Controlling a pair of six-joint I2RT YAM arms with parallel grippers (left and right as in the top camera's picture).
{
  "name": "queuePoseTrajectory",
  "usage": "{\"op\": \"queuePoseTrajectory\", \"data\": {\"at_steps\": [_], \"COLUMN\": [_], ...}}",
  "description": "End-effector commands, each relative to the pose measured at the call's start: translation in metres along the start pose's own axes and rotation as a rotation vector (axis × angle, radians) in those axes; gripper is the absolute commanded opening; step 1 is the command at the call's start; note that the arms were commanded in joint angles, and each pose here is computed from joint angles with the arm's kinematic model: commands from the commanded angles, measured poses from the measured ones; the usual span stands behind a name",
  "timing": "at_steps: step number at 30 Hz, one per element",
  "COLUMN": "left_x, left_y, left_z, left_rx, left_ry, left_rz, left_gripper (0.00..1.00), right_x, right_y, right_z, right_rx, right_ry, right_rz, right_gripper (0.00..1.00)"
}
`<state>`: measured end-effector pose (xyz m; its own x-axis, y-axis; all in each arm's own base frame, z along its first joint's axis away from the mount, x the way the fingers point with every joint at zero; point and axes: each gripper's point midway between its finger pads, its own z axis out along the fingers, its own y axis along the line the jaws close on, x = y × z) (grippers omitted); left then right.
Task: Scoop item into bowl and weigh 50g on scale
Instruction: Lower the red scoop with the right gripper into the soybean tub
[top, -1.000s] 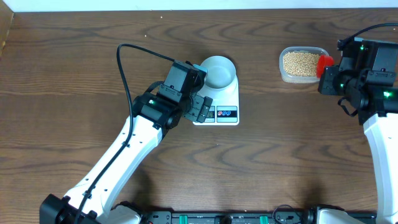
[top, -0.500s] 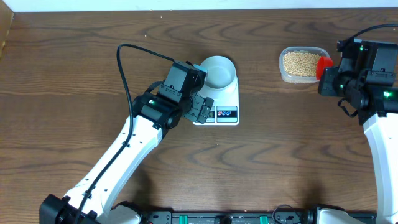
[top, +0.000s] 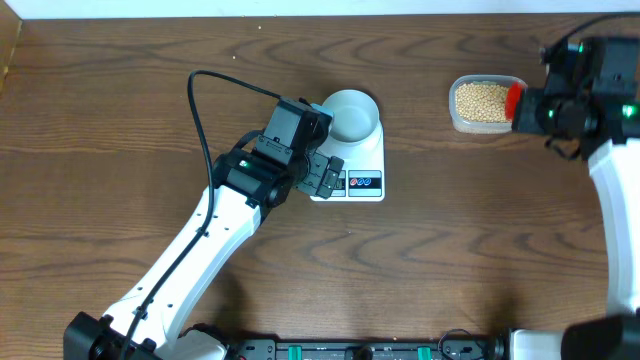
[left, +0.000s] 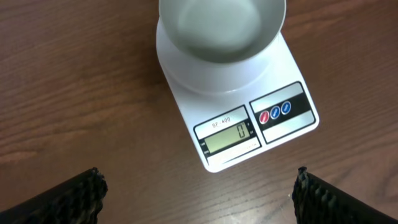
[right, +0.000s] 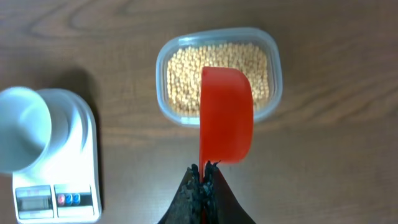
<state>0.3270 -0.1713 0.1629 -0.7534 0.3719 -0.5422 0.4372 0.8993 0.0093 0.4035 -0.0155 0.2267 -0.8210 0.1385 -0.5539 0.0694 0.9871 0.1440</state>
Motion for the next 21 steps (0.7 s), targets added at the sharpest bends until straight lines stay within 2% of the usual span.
{"op": "queuePoseTrajectory", "data": {"at_steps": [1, 11, 21], "left_x": [-0.007, -0.007, -0.007], "left_y": [0.003, 0.003, 0.003], "left_z": [-0.008, -0.008, -0.008], "left_rx": [-0.010, -0.010, -0.010], "left_ry": [-0.026, -0.026, -0.025], "left_rz": [0.010, 0.010, 0.010], "left_gripper": [0.98, 0.98, 0.98], "right_x": [-0.022, -0.011, -0.007], "right_y": [-0.009, -0.039, -0.044], "right_z": [0.007, 0.073, 0.112], "right_rx": [0.025, 0.053, 0.040], "right_ry": [-0.009, 0.110, 0.134], "right_rz": [0.021, 0.075, 0.086], "right_gripper": [0.01, 0.01, 0.01]}}
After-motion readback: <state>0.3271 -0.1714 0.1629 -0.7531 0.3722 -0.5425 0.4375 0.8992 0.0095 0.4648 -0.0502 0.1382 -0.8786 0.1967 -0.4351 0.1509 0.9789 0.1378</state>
